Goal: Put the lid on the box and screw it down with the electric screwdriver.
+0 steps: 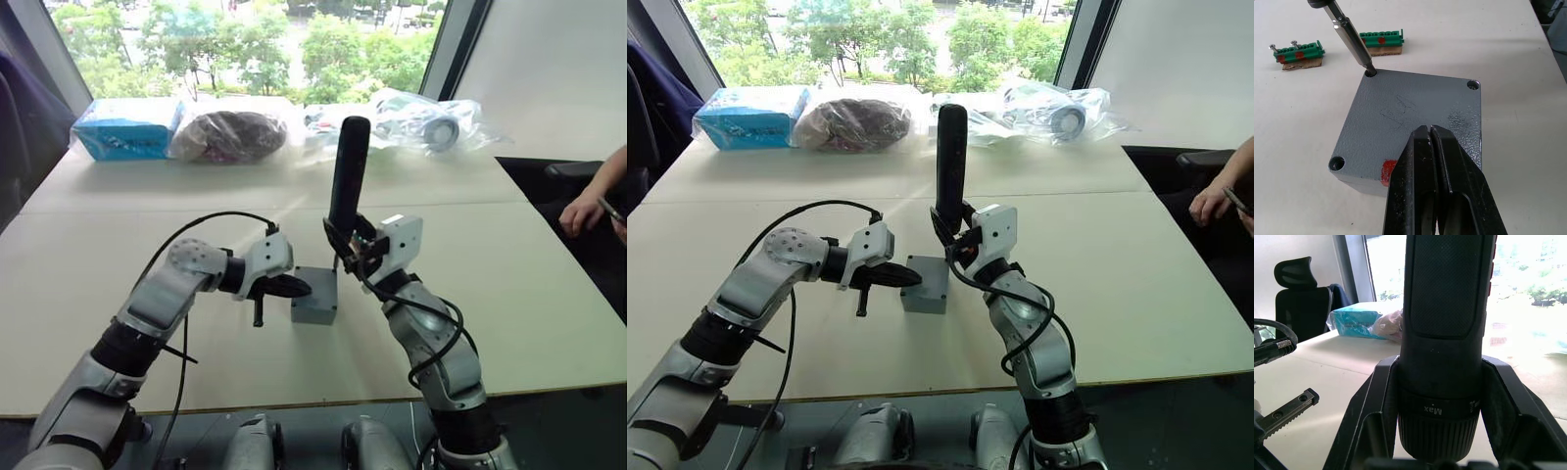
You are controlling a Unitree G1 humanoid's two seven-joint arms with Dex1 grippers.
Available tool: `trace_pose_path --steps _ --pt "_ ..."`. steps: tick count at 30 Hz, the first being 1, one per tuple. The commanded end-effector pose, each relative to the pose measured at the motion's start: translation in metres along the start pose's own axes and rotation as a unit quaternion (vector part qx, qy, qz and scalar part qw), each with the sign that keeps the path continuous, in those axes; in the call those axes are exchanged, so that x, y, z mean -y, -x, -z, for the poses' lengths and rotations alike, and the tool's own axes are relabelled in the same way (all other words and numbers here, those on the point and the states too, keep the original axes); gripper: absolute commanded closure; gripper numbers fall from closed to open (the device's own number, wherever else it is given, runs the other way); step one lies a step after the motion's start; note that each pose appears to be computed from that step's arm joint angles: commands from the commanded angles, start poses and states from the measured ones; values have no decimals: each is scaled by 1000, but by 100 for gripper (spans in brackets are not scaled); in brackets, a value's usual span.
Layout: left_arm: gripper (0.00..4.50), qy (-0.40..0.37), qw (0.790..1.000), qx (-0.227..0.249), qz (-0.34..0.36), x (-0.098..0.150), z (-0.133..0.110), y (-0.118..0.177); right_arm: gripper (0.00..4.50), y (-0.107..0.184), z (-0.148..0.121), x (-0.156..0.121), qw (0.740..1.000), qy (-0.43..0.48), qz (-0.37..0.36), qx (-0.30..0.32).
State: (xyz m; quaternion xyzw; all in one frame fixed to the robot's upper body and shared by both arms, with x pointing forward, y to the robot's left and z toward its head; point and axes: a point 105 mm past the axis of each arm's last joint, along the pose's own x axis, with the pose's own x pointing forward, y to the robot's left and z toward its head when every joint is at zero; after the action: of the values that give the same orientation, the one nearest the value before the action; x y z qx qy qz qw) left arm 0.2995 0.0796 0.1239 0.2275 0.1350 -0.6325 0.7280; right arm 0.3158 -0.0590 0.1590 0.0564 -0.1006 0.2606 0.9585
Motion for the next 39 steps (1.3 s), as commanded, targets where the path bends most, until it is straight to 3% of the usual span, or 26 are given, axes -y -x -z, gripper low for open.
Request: trace_pose_path --steps 1,11,30,32,36,39 --pt "450 19 999 -26 8 5 15 -5 275 18 53 9 996 -21 21 -84" --pt "450 19 999 -32 13 6 18 -5 275 32 52 -16 996 9 -62 -62" --pt "450 21 999 -33 11 7 18 -5 275 36 56 1 995 25 -50 -88" --pt "450 25 999 -33 10 8 20 -5 275 34 45 5 995 39 -54 -77" --pt "450 34 999 -35 3 8 25 -4 275 26 -2 9 995 64 -71 -30" --pt "450 41 999 -30 -3 8 26 -2 275 19 -53 15 995 57 -80 13"
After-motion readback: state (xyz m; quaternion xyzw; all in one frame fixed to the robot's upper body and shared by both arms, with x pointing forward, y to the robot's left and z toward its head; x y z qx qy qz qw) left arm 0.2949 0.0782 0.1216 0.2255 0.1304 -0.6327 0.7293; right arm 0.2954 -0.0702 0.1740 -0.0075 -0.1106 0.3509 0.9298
